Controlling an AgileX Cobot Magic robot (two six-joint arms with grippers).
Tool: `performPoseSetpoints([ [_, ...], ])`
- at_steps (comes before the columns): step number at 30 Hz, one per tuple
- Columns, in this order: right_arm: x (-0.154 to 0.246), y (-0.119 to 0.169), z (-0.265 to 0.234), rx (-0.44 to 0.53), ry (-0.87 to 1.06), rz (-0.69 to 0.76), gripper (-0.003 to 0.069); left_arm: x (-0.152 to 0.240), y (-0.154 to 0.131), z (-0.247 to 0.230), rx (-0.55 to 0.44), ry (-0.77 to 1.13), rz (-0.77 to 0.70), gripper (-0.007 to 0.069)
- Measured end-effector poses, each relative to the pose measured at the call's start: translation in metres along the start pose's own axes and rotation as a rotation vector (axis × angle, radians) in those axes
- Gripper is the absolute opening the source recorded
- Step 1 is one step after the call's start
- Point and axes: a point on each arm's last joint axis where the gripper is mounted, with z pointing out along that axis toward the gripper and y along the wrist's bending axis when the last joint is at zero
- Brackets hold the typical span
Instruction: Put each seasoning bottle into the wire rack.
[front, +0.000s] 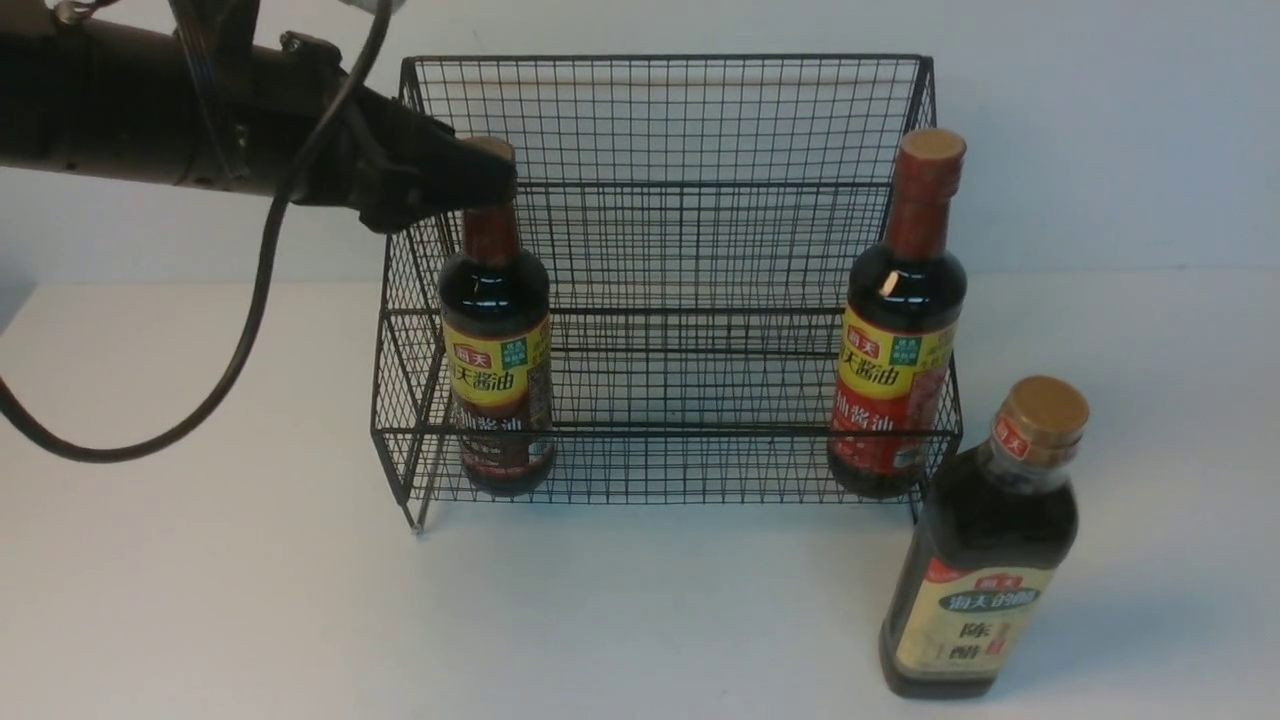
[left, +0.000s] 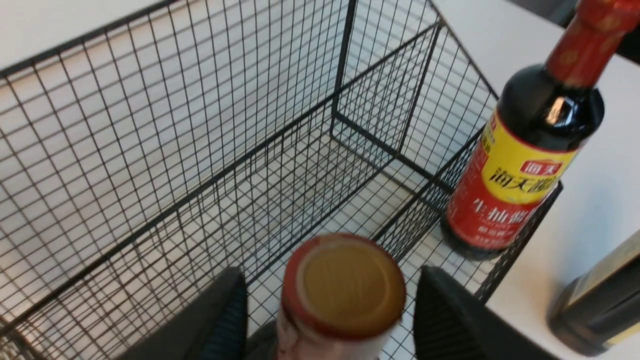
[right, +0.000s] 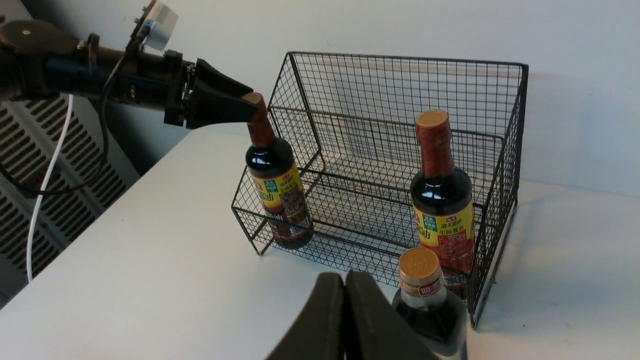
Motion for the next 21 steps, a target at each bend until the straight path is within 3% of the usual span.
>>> performPoseSetpoints([
  [3,0.005,0.001,-0.016,-0.008,-0.044,-0.006,-0.0015,-0.005,-0.005,-0.007,-0.007,-0.016,0.017,0.0531],
  [11,0.036,-0.004,-0.044,0.014,-0.119,-0.08,-0.0015,-0.029,-0.042,-0.056,-0.049,-0.066,0.087,0.0534],
  [14,0.058,-0.011,-0.034,0.025,-0.146,-0.133,-0.0015,-0.034,-0.056,-0.074,-0.065,-0.077,0.092,0.0496],
  [21,0.122,-0.038,0.062,0.042,-0.342,-0.271,-0.0015,-0.036,-0.076,-0.092,-0.029,-0.06,0.102,0.0324],
])
